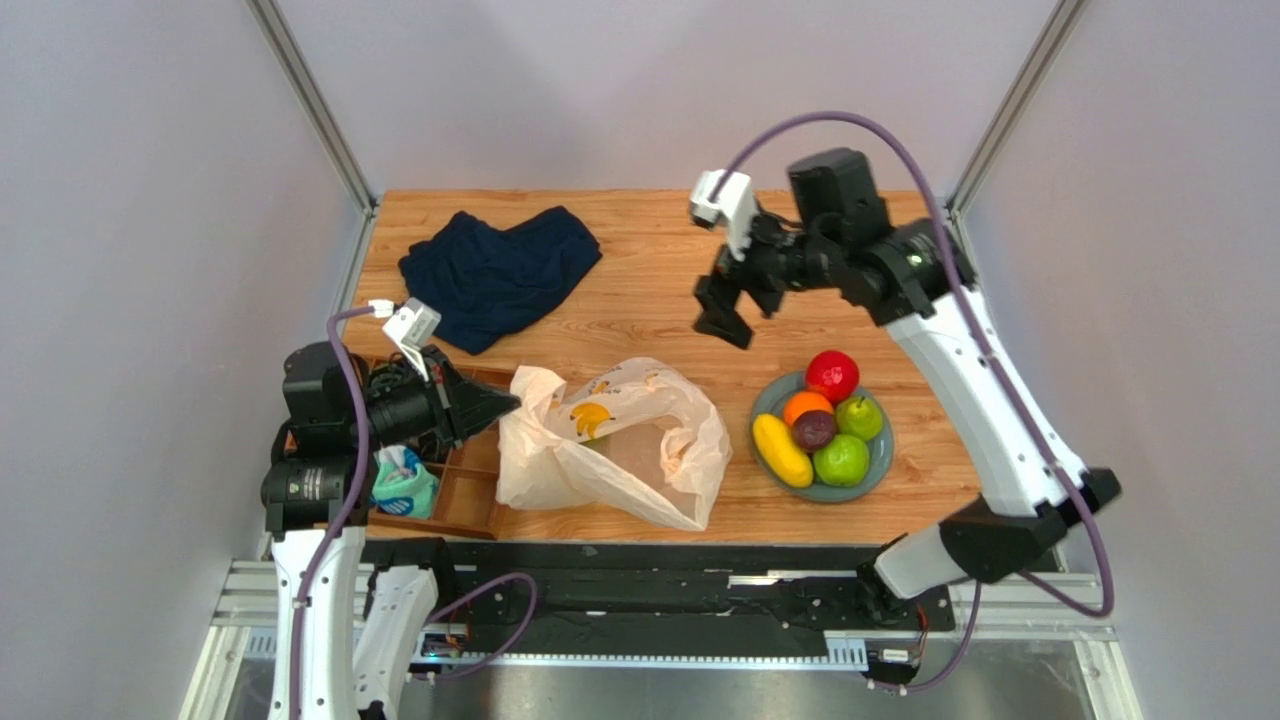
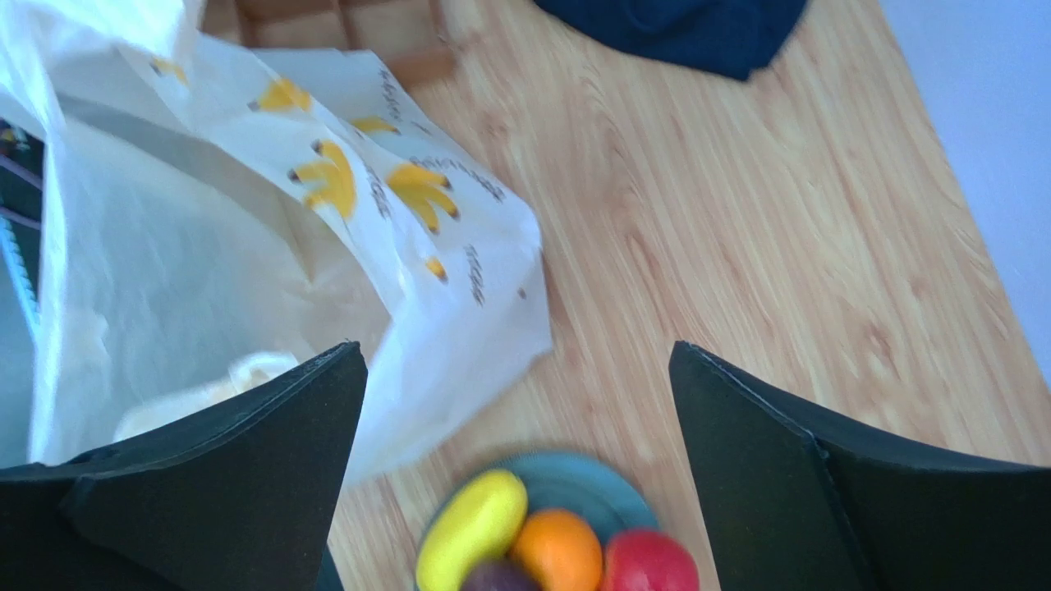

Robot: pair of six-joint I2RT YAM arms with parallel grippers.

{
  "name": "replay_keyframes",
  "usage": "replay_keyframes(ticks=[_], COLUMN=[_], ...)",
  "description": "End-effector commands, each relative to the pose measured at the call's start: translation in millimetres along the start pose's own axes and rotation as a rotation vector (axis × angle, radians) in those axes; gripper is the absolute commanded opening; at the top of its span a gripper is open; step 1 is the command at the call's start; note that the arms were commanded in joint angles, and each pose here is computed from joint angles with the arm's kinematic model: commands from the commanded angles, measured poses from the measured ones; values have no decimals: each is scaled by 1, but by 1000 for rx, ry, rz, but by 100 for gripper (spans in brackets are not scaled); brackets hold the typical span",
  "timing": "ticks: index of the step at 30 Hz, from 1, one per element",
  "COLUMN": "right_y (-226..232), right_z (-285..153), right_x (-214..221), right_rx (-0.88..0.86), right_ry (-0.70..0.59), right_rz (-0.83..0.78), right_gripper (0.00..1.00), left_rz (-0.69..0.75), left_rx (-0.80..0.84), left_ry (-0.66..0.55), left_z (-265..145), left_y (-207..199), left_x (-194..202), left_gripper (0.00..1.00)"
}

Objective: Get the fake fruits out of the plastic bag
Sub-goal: Adjust the plastic bag at the center of the board.

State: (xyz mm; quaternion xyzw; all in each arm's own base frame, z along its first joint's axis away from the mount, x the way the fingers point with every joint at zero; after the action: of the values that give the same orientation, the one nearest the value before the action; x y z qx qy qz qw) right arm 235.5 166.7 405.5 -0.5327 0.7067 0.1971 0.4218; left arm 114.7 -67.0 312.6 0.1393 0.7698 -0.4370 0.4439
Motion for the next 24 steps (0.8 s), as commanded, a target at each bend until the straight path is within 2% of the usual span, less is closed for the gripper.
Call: replay_keyframes(ticks=[1, 7, 11, 14, 16, 17, 18, 19, 20, 21, 22, 23, 24], right_y=[21, 57, 71, 70, 69, 66, 57, 41, 27, 3, -25, -44, -62], right_z=[49, 66, 78, 86, 99, 104, 113, 115, 117, 117, 121, 122, 119], right_x=[-23, 15, 60, 77, 90, 92, 86, 83, 74, 72, 47, 38, 29], right_rx=[-156, -237, -132, -91, -112, -132, -126, -90, -60, -7, 64, 109, 153], right_ry=[28, 247, 459, 520, 582, 593, 577, 555, 520, 504, 432, 403, 369], right_rz=[103, 98, 27, 4, 1, -2, 5, 41, 61, 103, 106, 119, 134], right_gripper=[100, 100, 100, 98, 73, 54, 18, 5, 0, 0, 0, 0, 0], left_rz=[37, 80, 88, 104, 90, 117, 100, 74, 141, 159, 132, 220, 239], left_rx=[11, 10, 11, 28, 49, 63, 77, 81, 106, 110, 112, 147, 171], left_ry=[-8, -20, -22, -30, -42, -62, -72, -66, -105, -109, -74, -90, -81], left_z=[-5, -10, -10, -7, -3, 2, 5, 14, 16, 20, 36, 37, 43], left_y=[-7, -13, -13, -12, -10, -7, -6, 4, -1, 0, 15, 1, 0], left_x=[-1, 0, 0, -6, -14, -28, -37, -49, -71, -85, -100, -128, -143], left_gripper=[0, 0, 0, 0, 0, 0, 0, 0, 0, 0, 0, 0, 0])
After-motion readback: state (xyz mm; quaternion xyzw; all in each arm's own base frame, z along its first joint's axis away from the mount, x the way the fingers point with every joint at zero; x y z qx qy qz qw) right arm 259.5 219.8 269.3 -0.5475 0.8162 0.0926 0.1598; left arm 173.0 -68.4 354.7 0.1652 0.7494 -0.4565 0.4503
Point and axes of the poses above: each gripper's point midway between its finger pads, its own z axis out along the fingers, its own y axis along the line the jaws close on, x = y × z, the point moved 9 cm from there along -z, back along the fingers, and after that the axes turned 3 degrees about -z, right-handed, at the moved point
